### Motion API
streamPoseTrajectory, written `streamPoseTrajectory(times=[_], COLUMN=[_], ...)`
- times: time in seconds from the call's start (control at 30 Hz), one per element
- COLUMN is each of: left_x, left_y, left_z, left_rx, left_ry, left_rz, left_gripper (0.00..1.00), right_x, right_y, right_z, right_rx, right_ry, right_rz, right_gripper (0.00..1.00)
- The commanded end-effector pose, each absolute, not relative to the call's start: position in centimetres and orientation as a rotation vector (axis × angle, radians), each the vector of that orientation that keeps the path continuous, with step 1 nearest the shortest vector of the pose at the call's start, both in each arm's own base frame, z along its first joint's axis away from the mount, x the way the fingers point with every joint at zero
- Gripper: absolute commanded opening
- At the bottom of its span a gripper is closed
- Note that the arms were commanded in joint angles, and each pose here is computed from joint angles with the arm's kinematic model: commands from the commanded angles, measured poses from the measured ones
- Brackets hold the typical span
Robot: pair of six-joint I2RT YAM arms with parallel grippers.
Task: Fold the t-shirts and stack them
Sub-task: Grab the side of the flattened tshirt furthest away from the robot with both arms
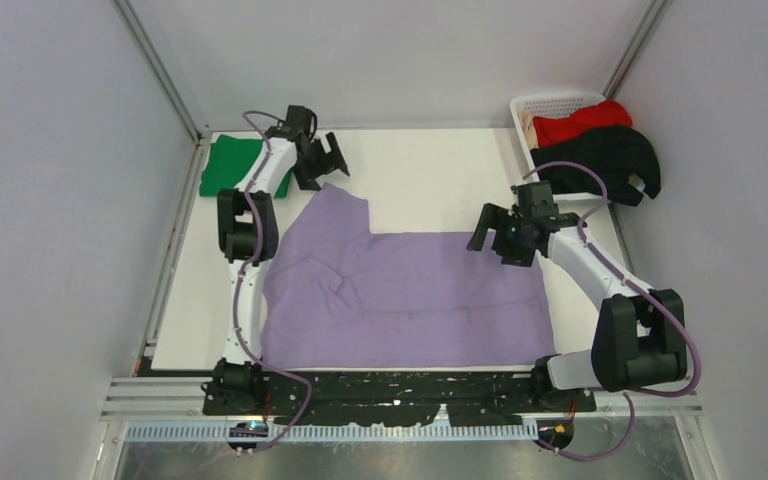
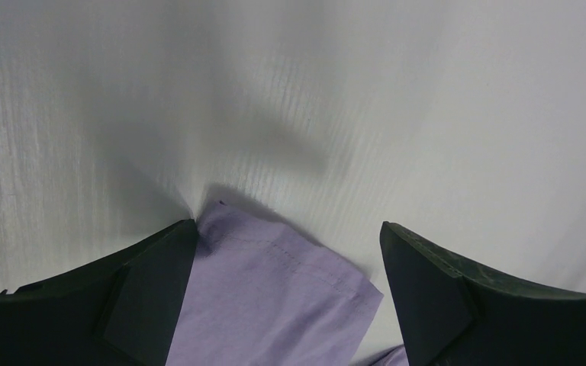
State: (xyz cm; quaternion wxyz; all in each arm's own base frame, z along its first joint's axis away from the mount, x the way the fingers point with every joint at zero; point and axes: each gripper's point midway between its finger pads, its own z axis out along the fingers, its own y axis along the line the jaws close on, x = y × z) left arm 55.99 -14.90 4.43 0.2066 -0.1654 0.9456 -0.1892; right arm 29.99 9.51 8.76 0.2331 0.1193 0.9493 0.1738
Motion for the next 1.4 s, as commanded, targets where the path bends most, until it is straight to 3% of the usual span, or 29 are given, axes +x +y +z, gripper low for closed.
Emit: streamPoseTrajectory(times=[0.0, 0.1, 0.37, 0.7, 0.87, 1.07, 1.37], left_x=[53.1, 52.7, 52.7, 53.1, 53.3, 53.6, 54.2], left_y=[-16.3, -16.6, -16.2, -15.6, -15.6, -15.3, -15.2], left_z=[5.1, 5.0, 5.0, 5.1, 5.1, 5.2, 5.1], left_rx=[-0.358, -0.343, -0.356, -0.383, -0.381, -0.383, -0.491], left_ry=[2.729, 2.744, 2.747, 2.73, 2.722, 2.711, 2.682], left_rz=[-0.554, -0.52, -0.436, -0.33, -0.322, -0.309, -0.441], left_gripper=[0.93, 0.87, 0.56, 0.34, 0.31, 0.38, 0.38], right_x=[30.7, 30.6, 30.2, 30.2, 30.0, 29.9, 30.1], right_y=[9.6, 9.6, 9.2, 8.9, 8.6, 8.4, 8.5], right_z=[10.0, 10.0, 9.9, 10.1, 10.1, 10.2, 10.2], right_rx=[0.302, 0.302, 0.318, 0.345, 0.352, 0.359, 0.377], right_ry=[2.544, 2.543, 2.547, 2.542, 2.538, 2.532, 2.535], right_rz=[0.505, 0.503, 0.496, 0.501, 0.502, 0.499, 0.506], right_gripper=[0.96, 0.96, 0.96, 0.96, 0.96, 0.96, 0.97])
